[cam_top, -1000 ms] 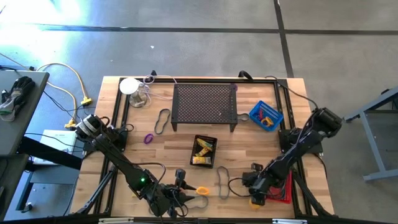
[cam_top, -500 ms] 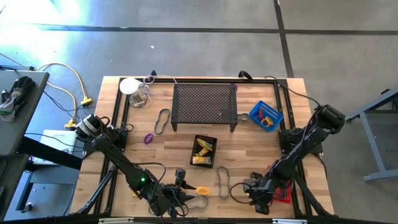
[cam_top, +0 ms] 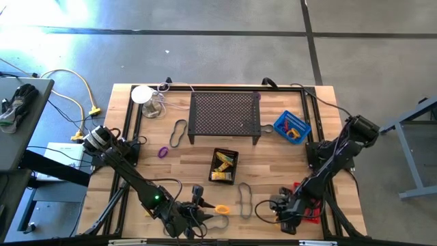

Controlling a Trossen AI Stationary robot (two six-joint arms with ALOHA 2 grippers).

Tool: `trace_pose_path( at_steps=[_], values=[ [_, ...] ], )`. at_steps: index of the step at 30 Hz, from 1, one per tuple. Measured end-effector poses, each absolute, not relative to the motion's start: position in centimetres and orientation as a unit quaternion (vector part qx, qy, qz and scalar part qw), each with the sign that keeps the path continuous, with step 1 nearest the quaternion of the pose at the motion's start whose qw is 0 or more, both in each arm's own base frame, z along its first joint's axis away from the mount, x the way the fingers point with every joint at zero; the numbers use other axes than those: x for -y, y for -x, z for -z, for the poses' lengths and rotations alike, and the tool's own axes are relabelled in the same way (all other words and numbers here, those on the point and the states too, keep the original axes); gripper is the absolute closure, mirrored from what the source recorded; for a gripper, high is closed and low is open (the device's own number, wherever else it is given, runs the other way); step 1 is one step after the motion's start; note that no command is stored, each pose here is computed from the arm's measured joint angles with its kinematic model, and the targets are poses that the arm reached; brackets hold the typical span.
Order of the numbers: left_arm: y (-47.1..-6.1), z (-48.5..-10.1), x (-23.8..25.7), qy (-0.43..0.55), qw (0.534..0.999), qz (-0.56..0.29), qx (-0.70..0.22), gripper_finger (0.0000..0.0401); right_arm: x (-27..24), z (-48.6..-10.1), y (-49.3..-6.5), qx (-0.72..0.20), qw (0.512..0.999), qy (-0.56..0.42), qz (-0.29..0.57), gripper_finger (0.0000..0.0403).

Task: Pick & Place Office Desk Supplies
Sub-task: Put the yellow spring keychain into the blue bin

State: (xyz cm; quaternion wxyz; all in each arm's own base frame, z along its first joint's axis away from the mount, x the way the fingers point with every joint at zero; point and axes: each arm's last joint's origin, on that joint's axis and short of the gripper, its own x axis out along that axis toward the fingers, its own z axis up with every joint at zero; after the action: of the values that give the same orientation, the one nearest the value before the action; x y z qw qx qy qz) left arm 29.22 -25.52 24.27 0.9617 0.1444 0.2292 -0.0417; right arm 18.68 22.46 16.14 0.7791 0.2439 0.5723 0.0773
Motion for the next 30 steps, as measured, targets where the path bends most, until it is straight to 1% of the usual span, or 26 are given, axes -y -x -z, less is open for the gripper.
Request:
trace_pose_path(
  at_steps=[8, 12, 14, 17, 20, 23, 26, 30],
  values=[
    [-29.2, -24.2, 25.5, -0.145, 0.961, 0.041, -0.231, 0.0259, -22.9, -16.7, -19.4, -0.529, 0.808, -0.227, -0.126, 0.0323],
    [-29.2, -24.2, 25.5, -0.143, 0.961, 0.041, -0.232, 0.0259, -22.9, -17.0, -20.0, -0.473, 0.850, -0.200, -0.117, 0.0323],
    [-29.2, -24.2, 25.5, -0.139, 0.962, 0.040, -0.233, 0.0259, -22.9, -17.4, -20.5, -0.437, 0.871, -0.184, -0.126, 0.0323],
    [-29.2, -24.2, 25.5, -0.141, 0.961, 0.039, -0.236, 0.0259, -23.1, -18.0, -21.2, -0.392, 0.897, -0.132, -0.156, 0.0328],
    [-29.3, -24.2, 25.3, -0.139, 0.961, 0.037, -0.236, 0.0259, -23.7, -19.8, -21.9, -0.366, 0.911, -0.064, -0.176, 0.0341],
    [-29.3, -24.2, 25.3, -0.139, 0.961, 0.036, -0.236, 0.0259, -23.7, -21.5, -22.4, -0.390, 0.904, -0.014, -0.176, 0.0364],
    [-29.3, -24.1, 25.2, -0.140, 0.961, 0.035, -0.238, 0.0259, -23.8, -23.7, -22.5, -0.419, 0.893, 0.012, -0.161, 0.0391],
    [-29.3, -24.1, 25.2, -0.140, 0.960, 0.035, -0.241, 0.0259, -24.6, -25.1, -22.2, -0.454, 0.879, 0.032, -0.144, 0.0399]
  ],
)
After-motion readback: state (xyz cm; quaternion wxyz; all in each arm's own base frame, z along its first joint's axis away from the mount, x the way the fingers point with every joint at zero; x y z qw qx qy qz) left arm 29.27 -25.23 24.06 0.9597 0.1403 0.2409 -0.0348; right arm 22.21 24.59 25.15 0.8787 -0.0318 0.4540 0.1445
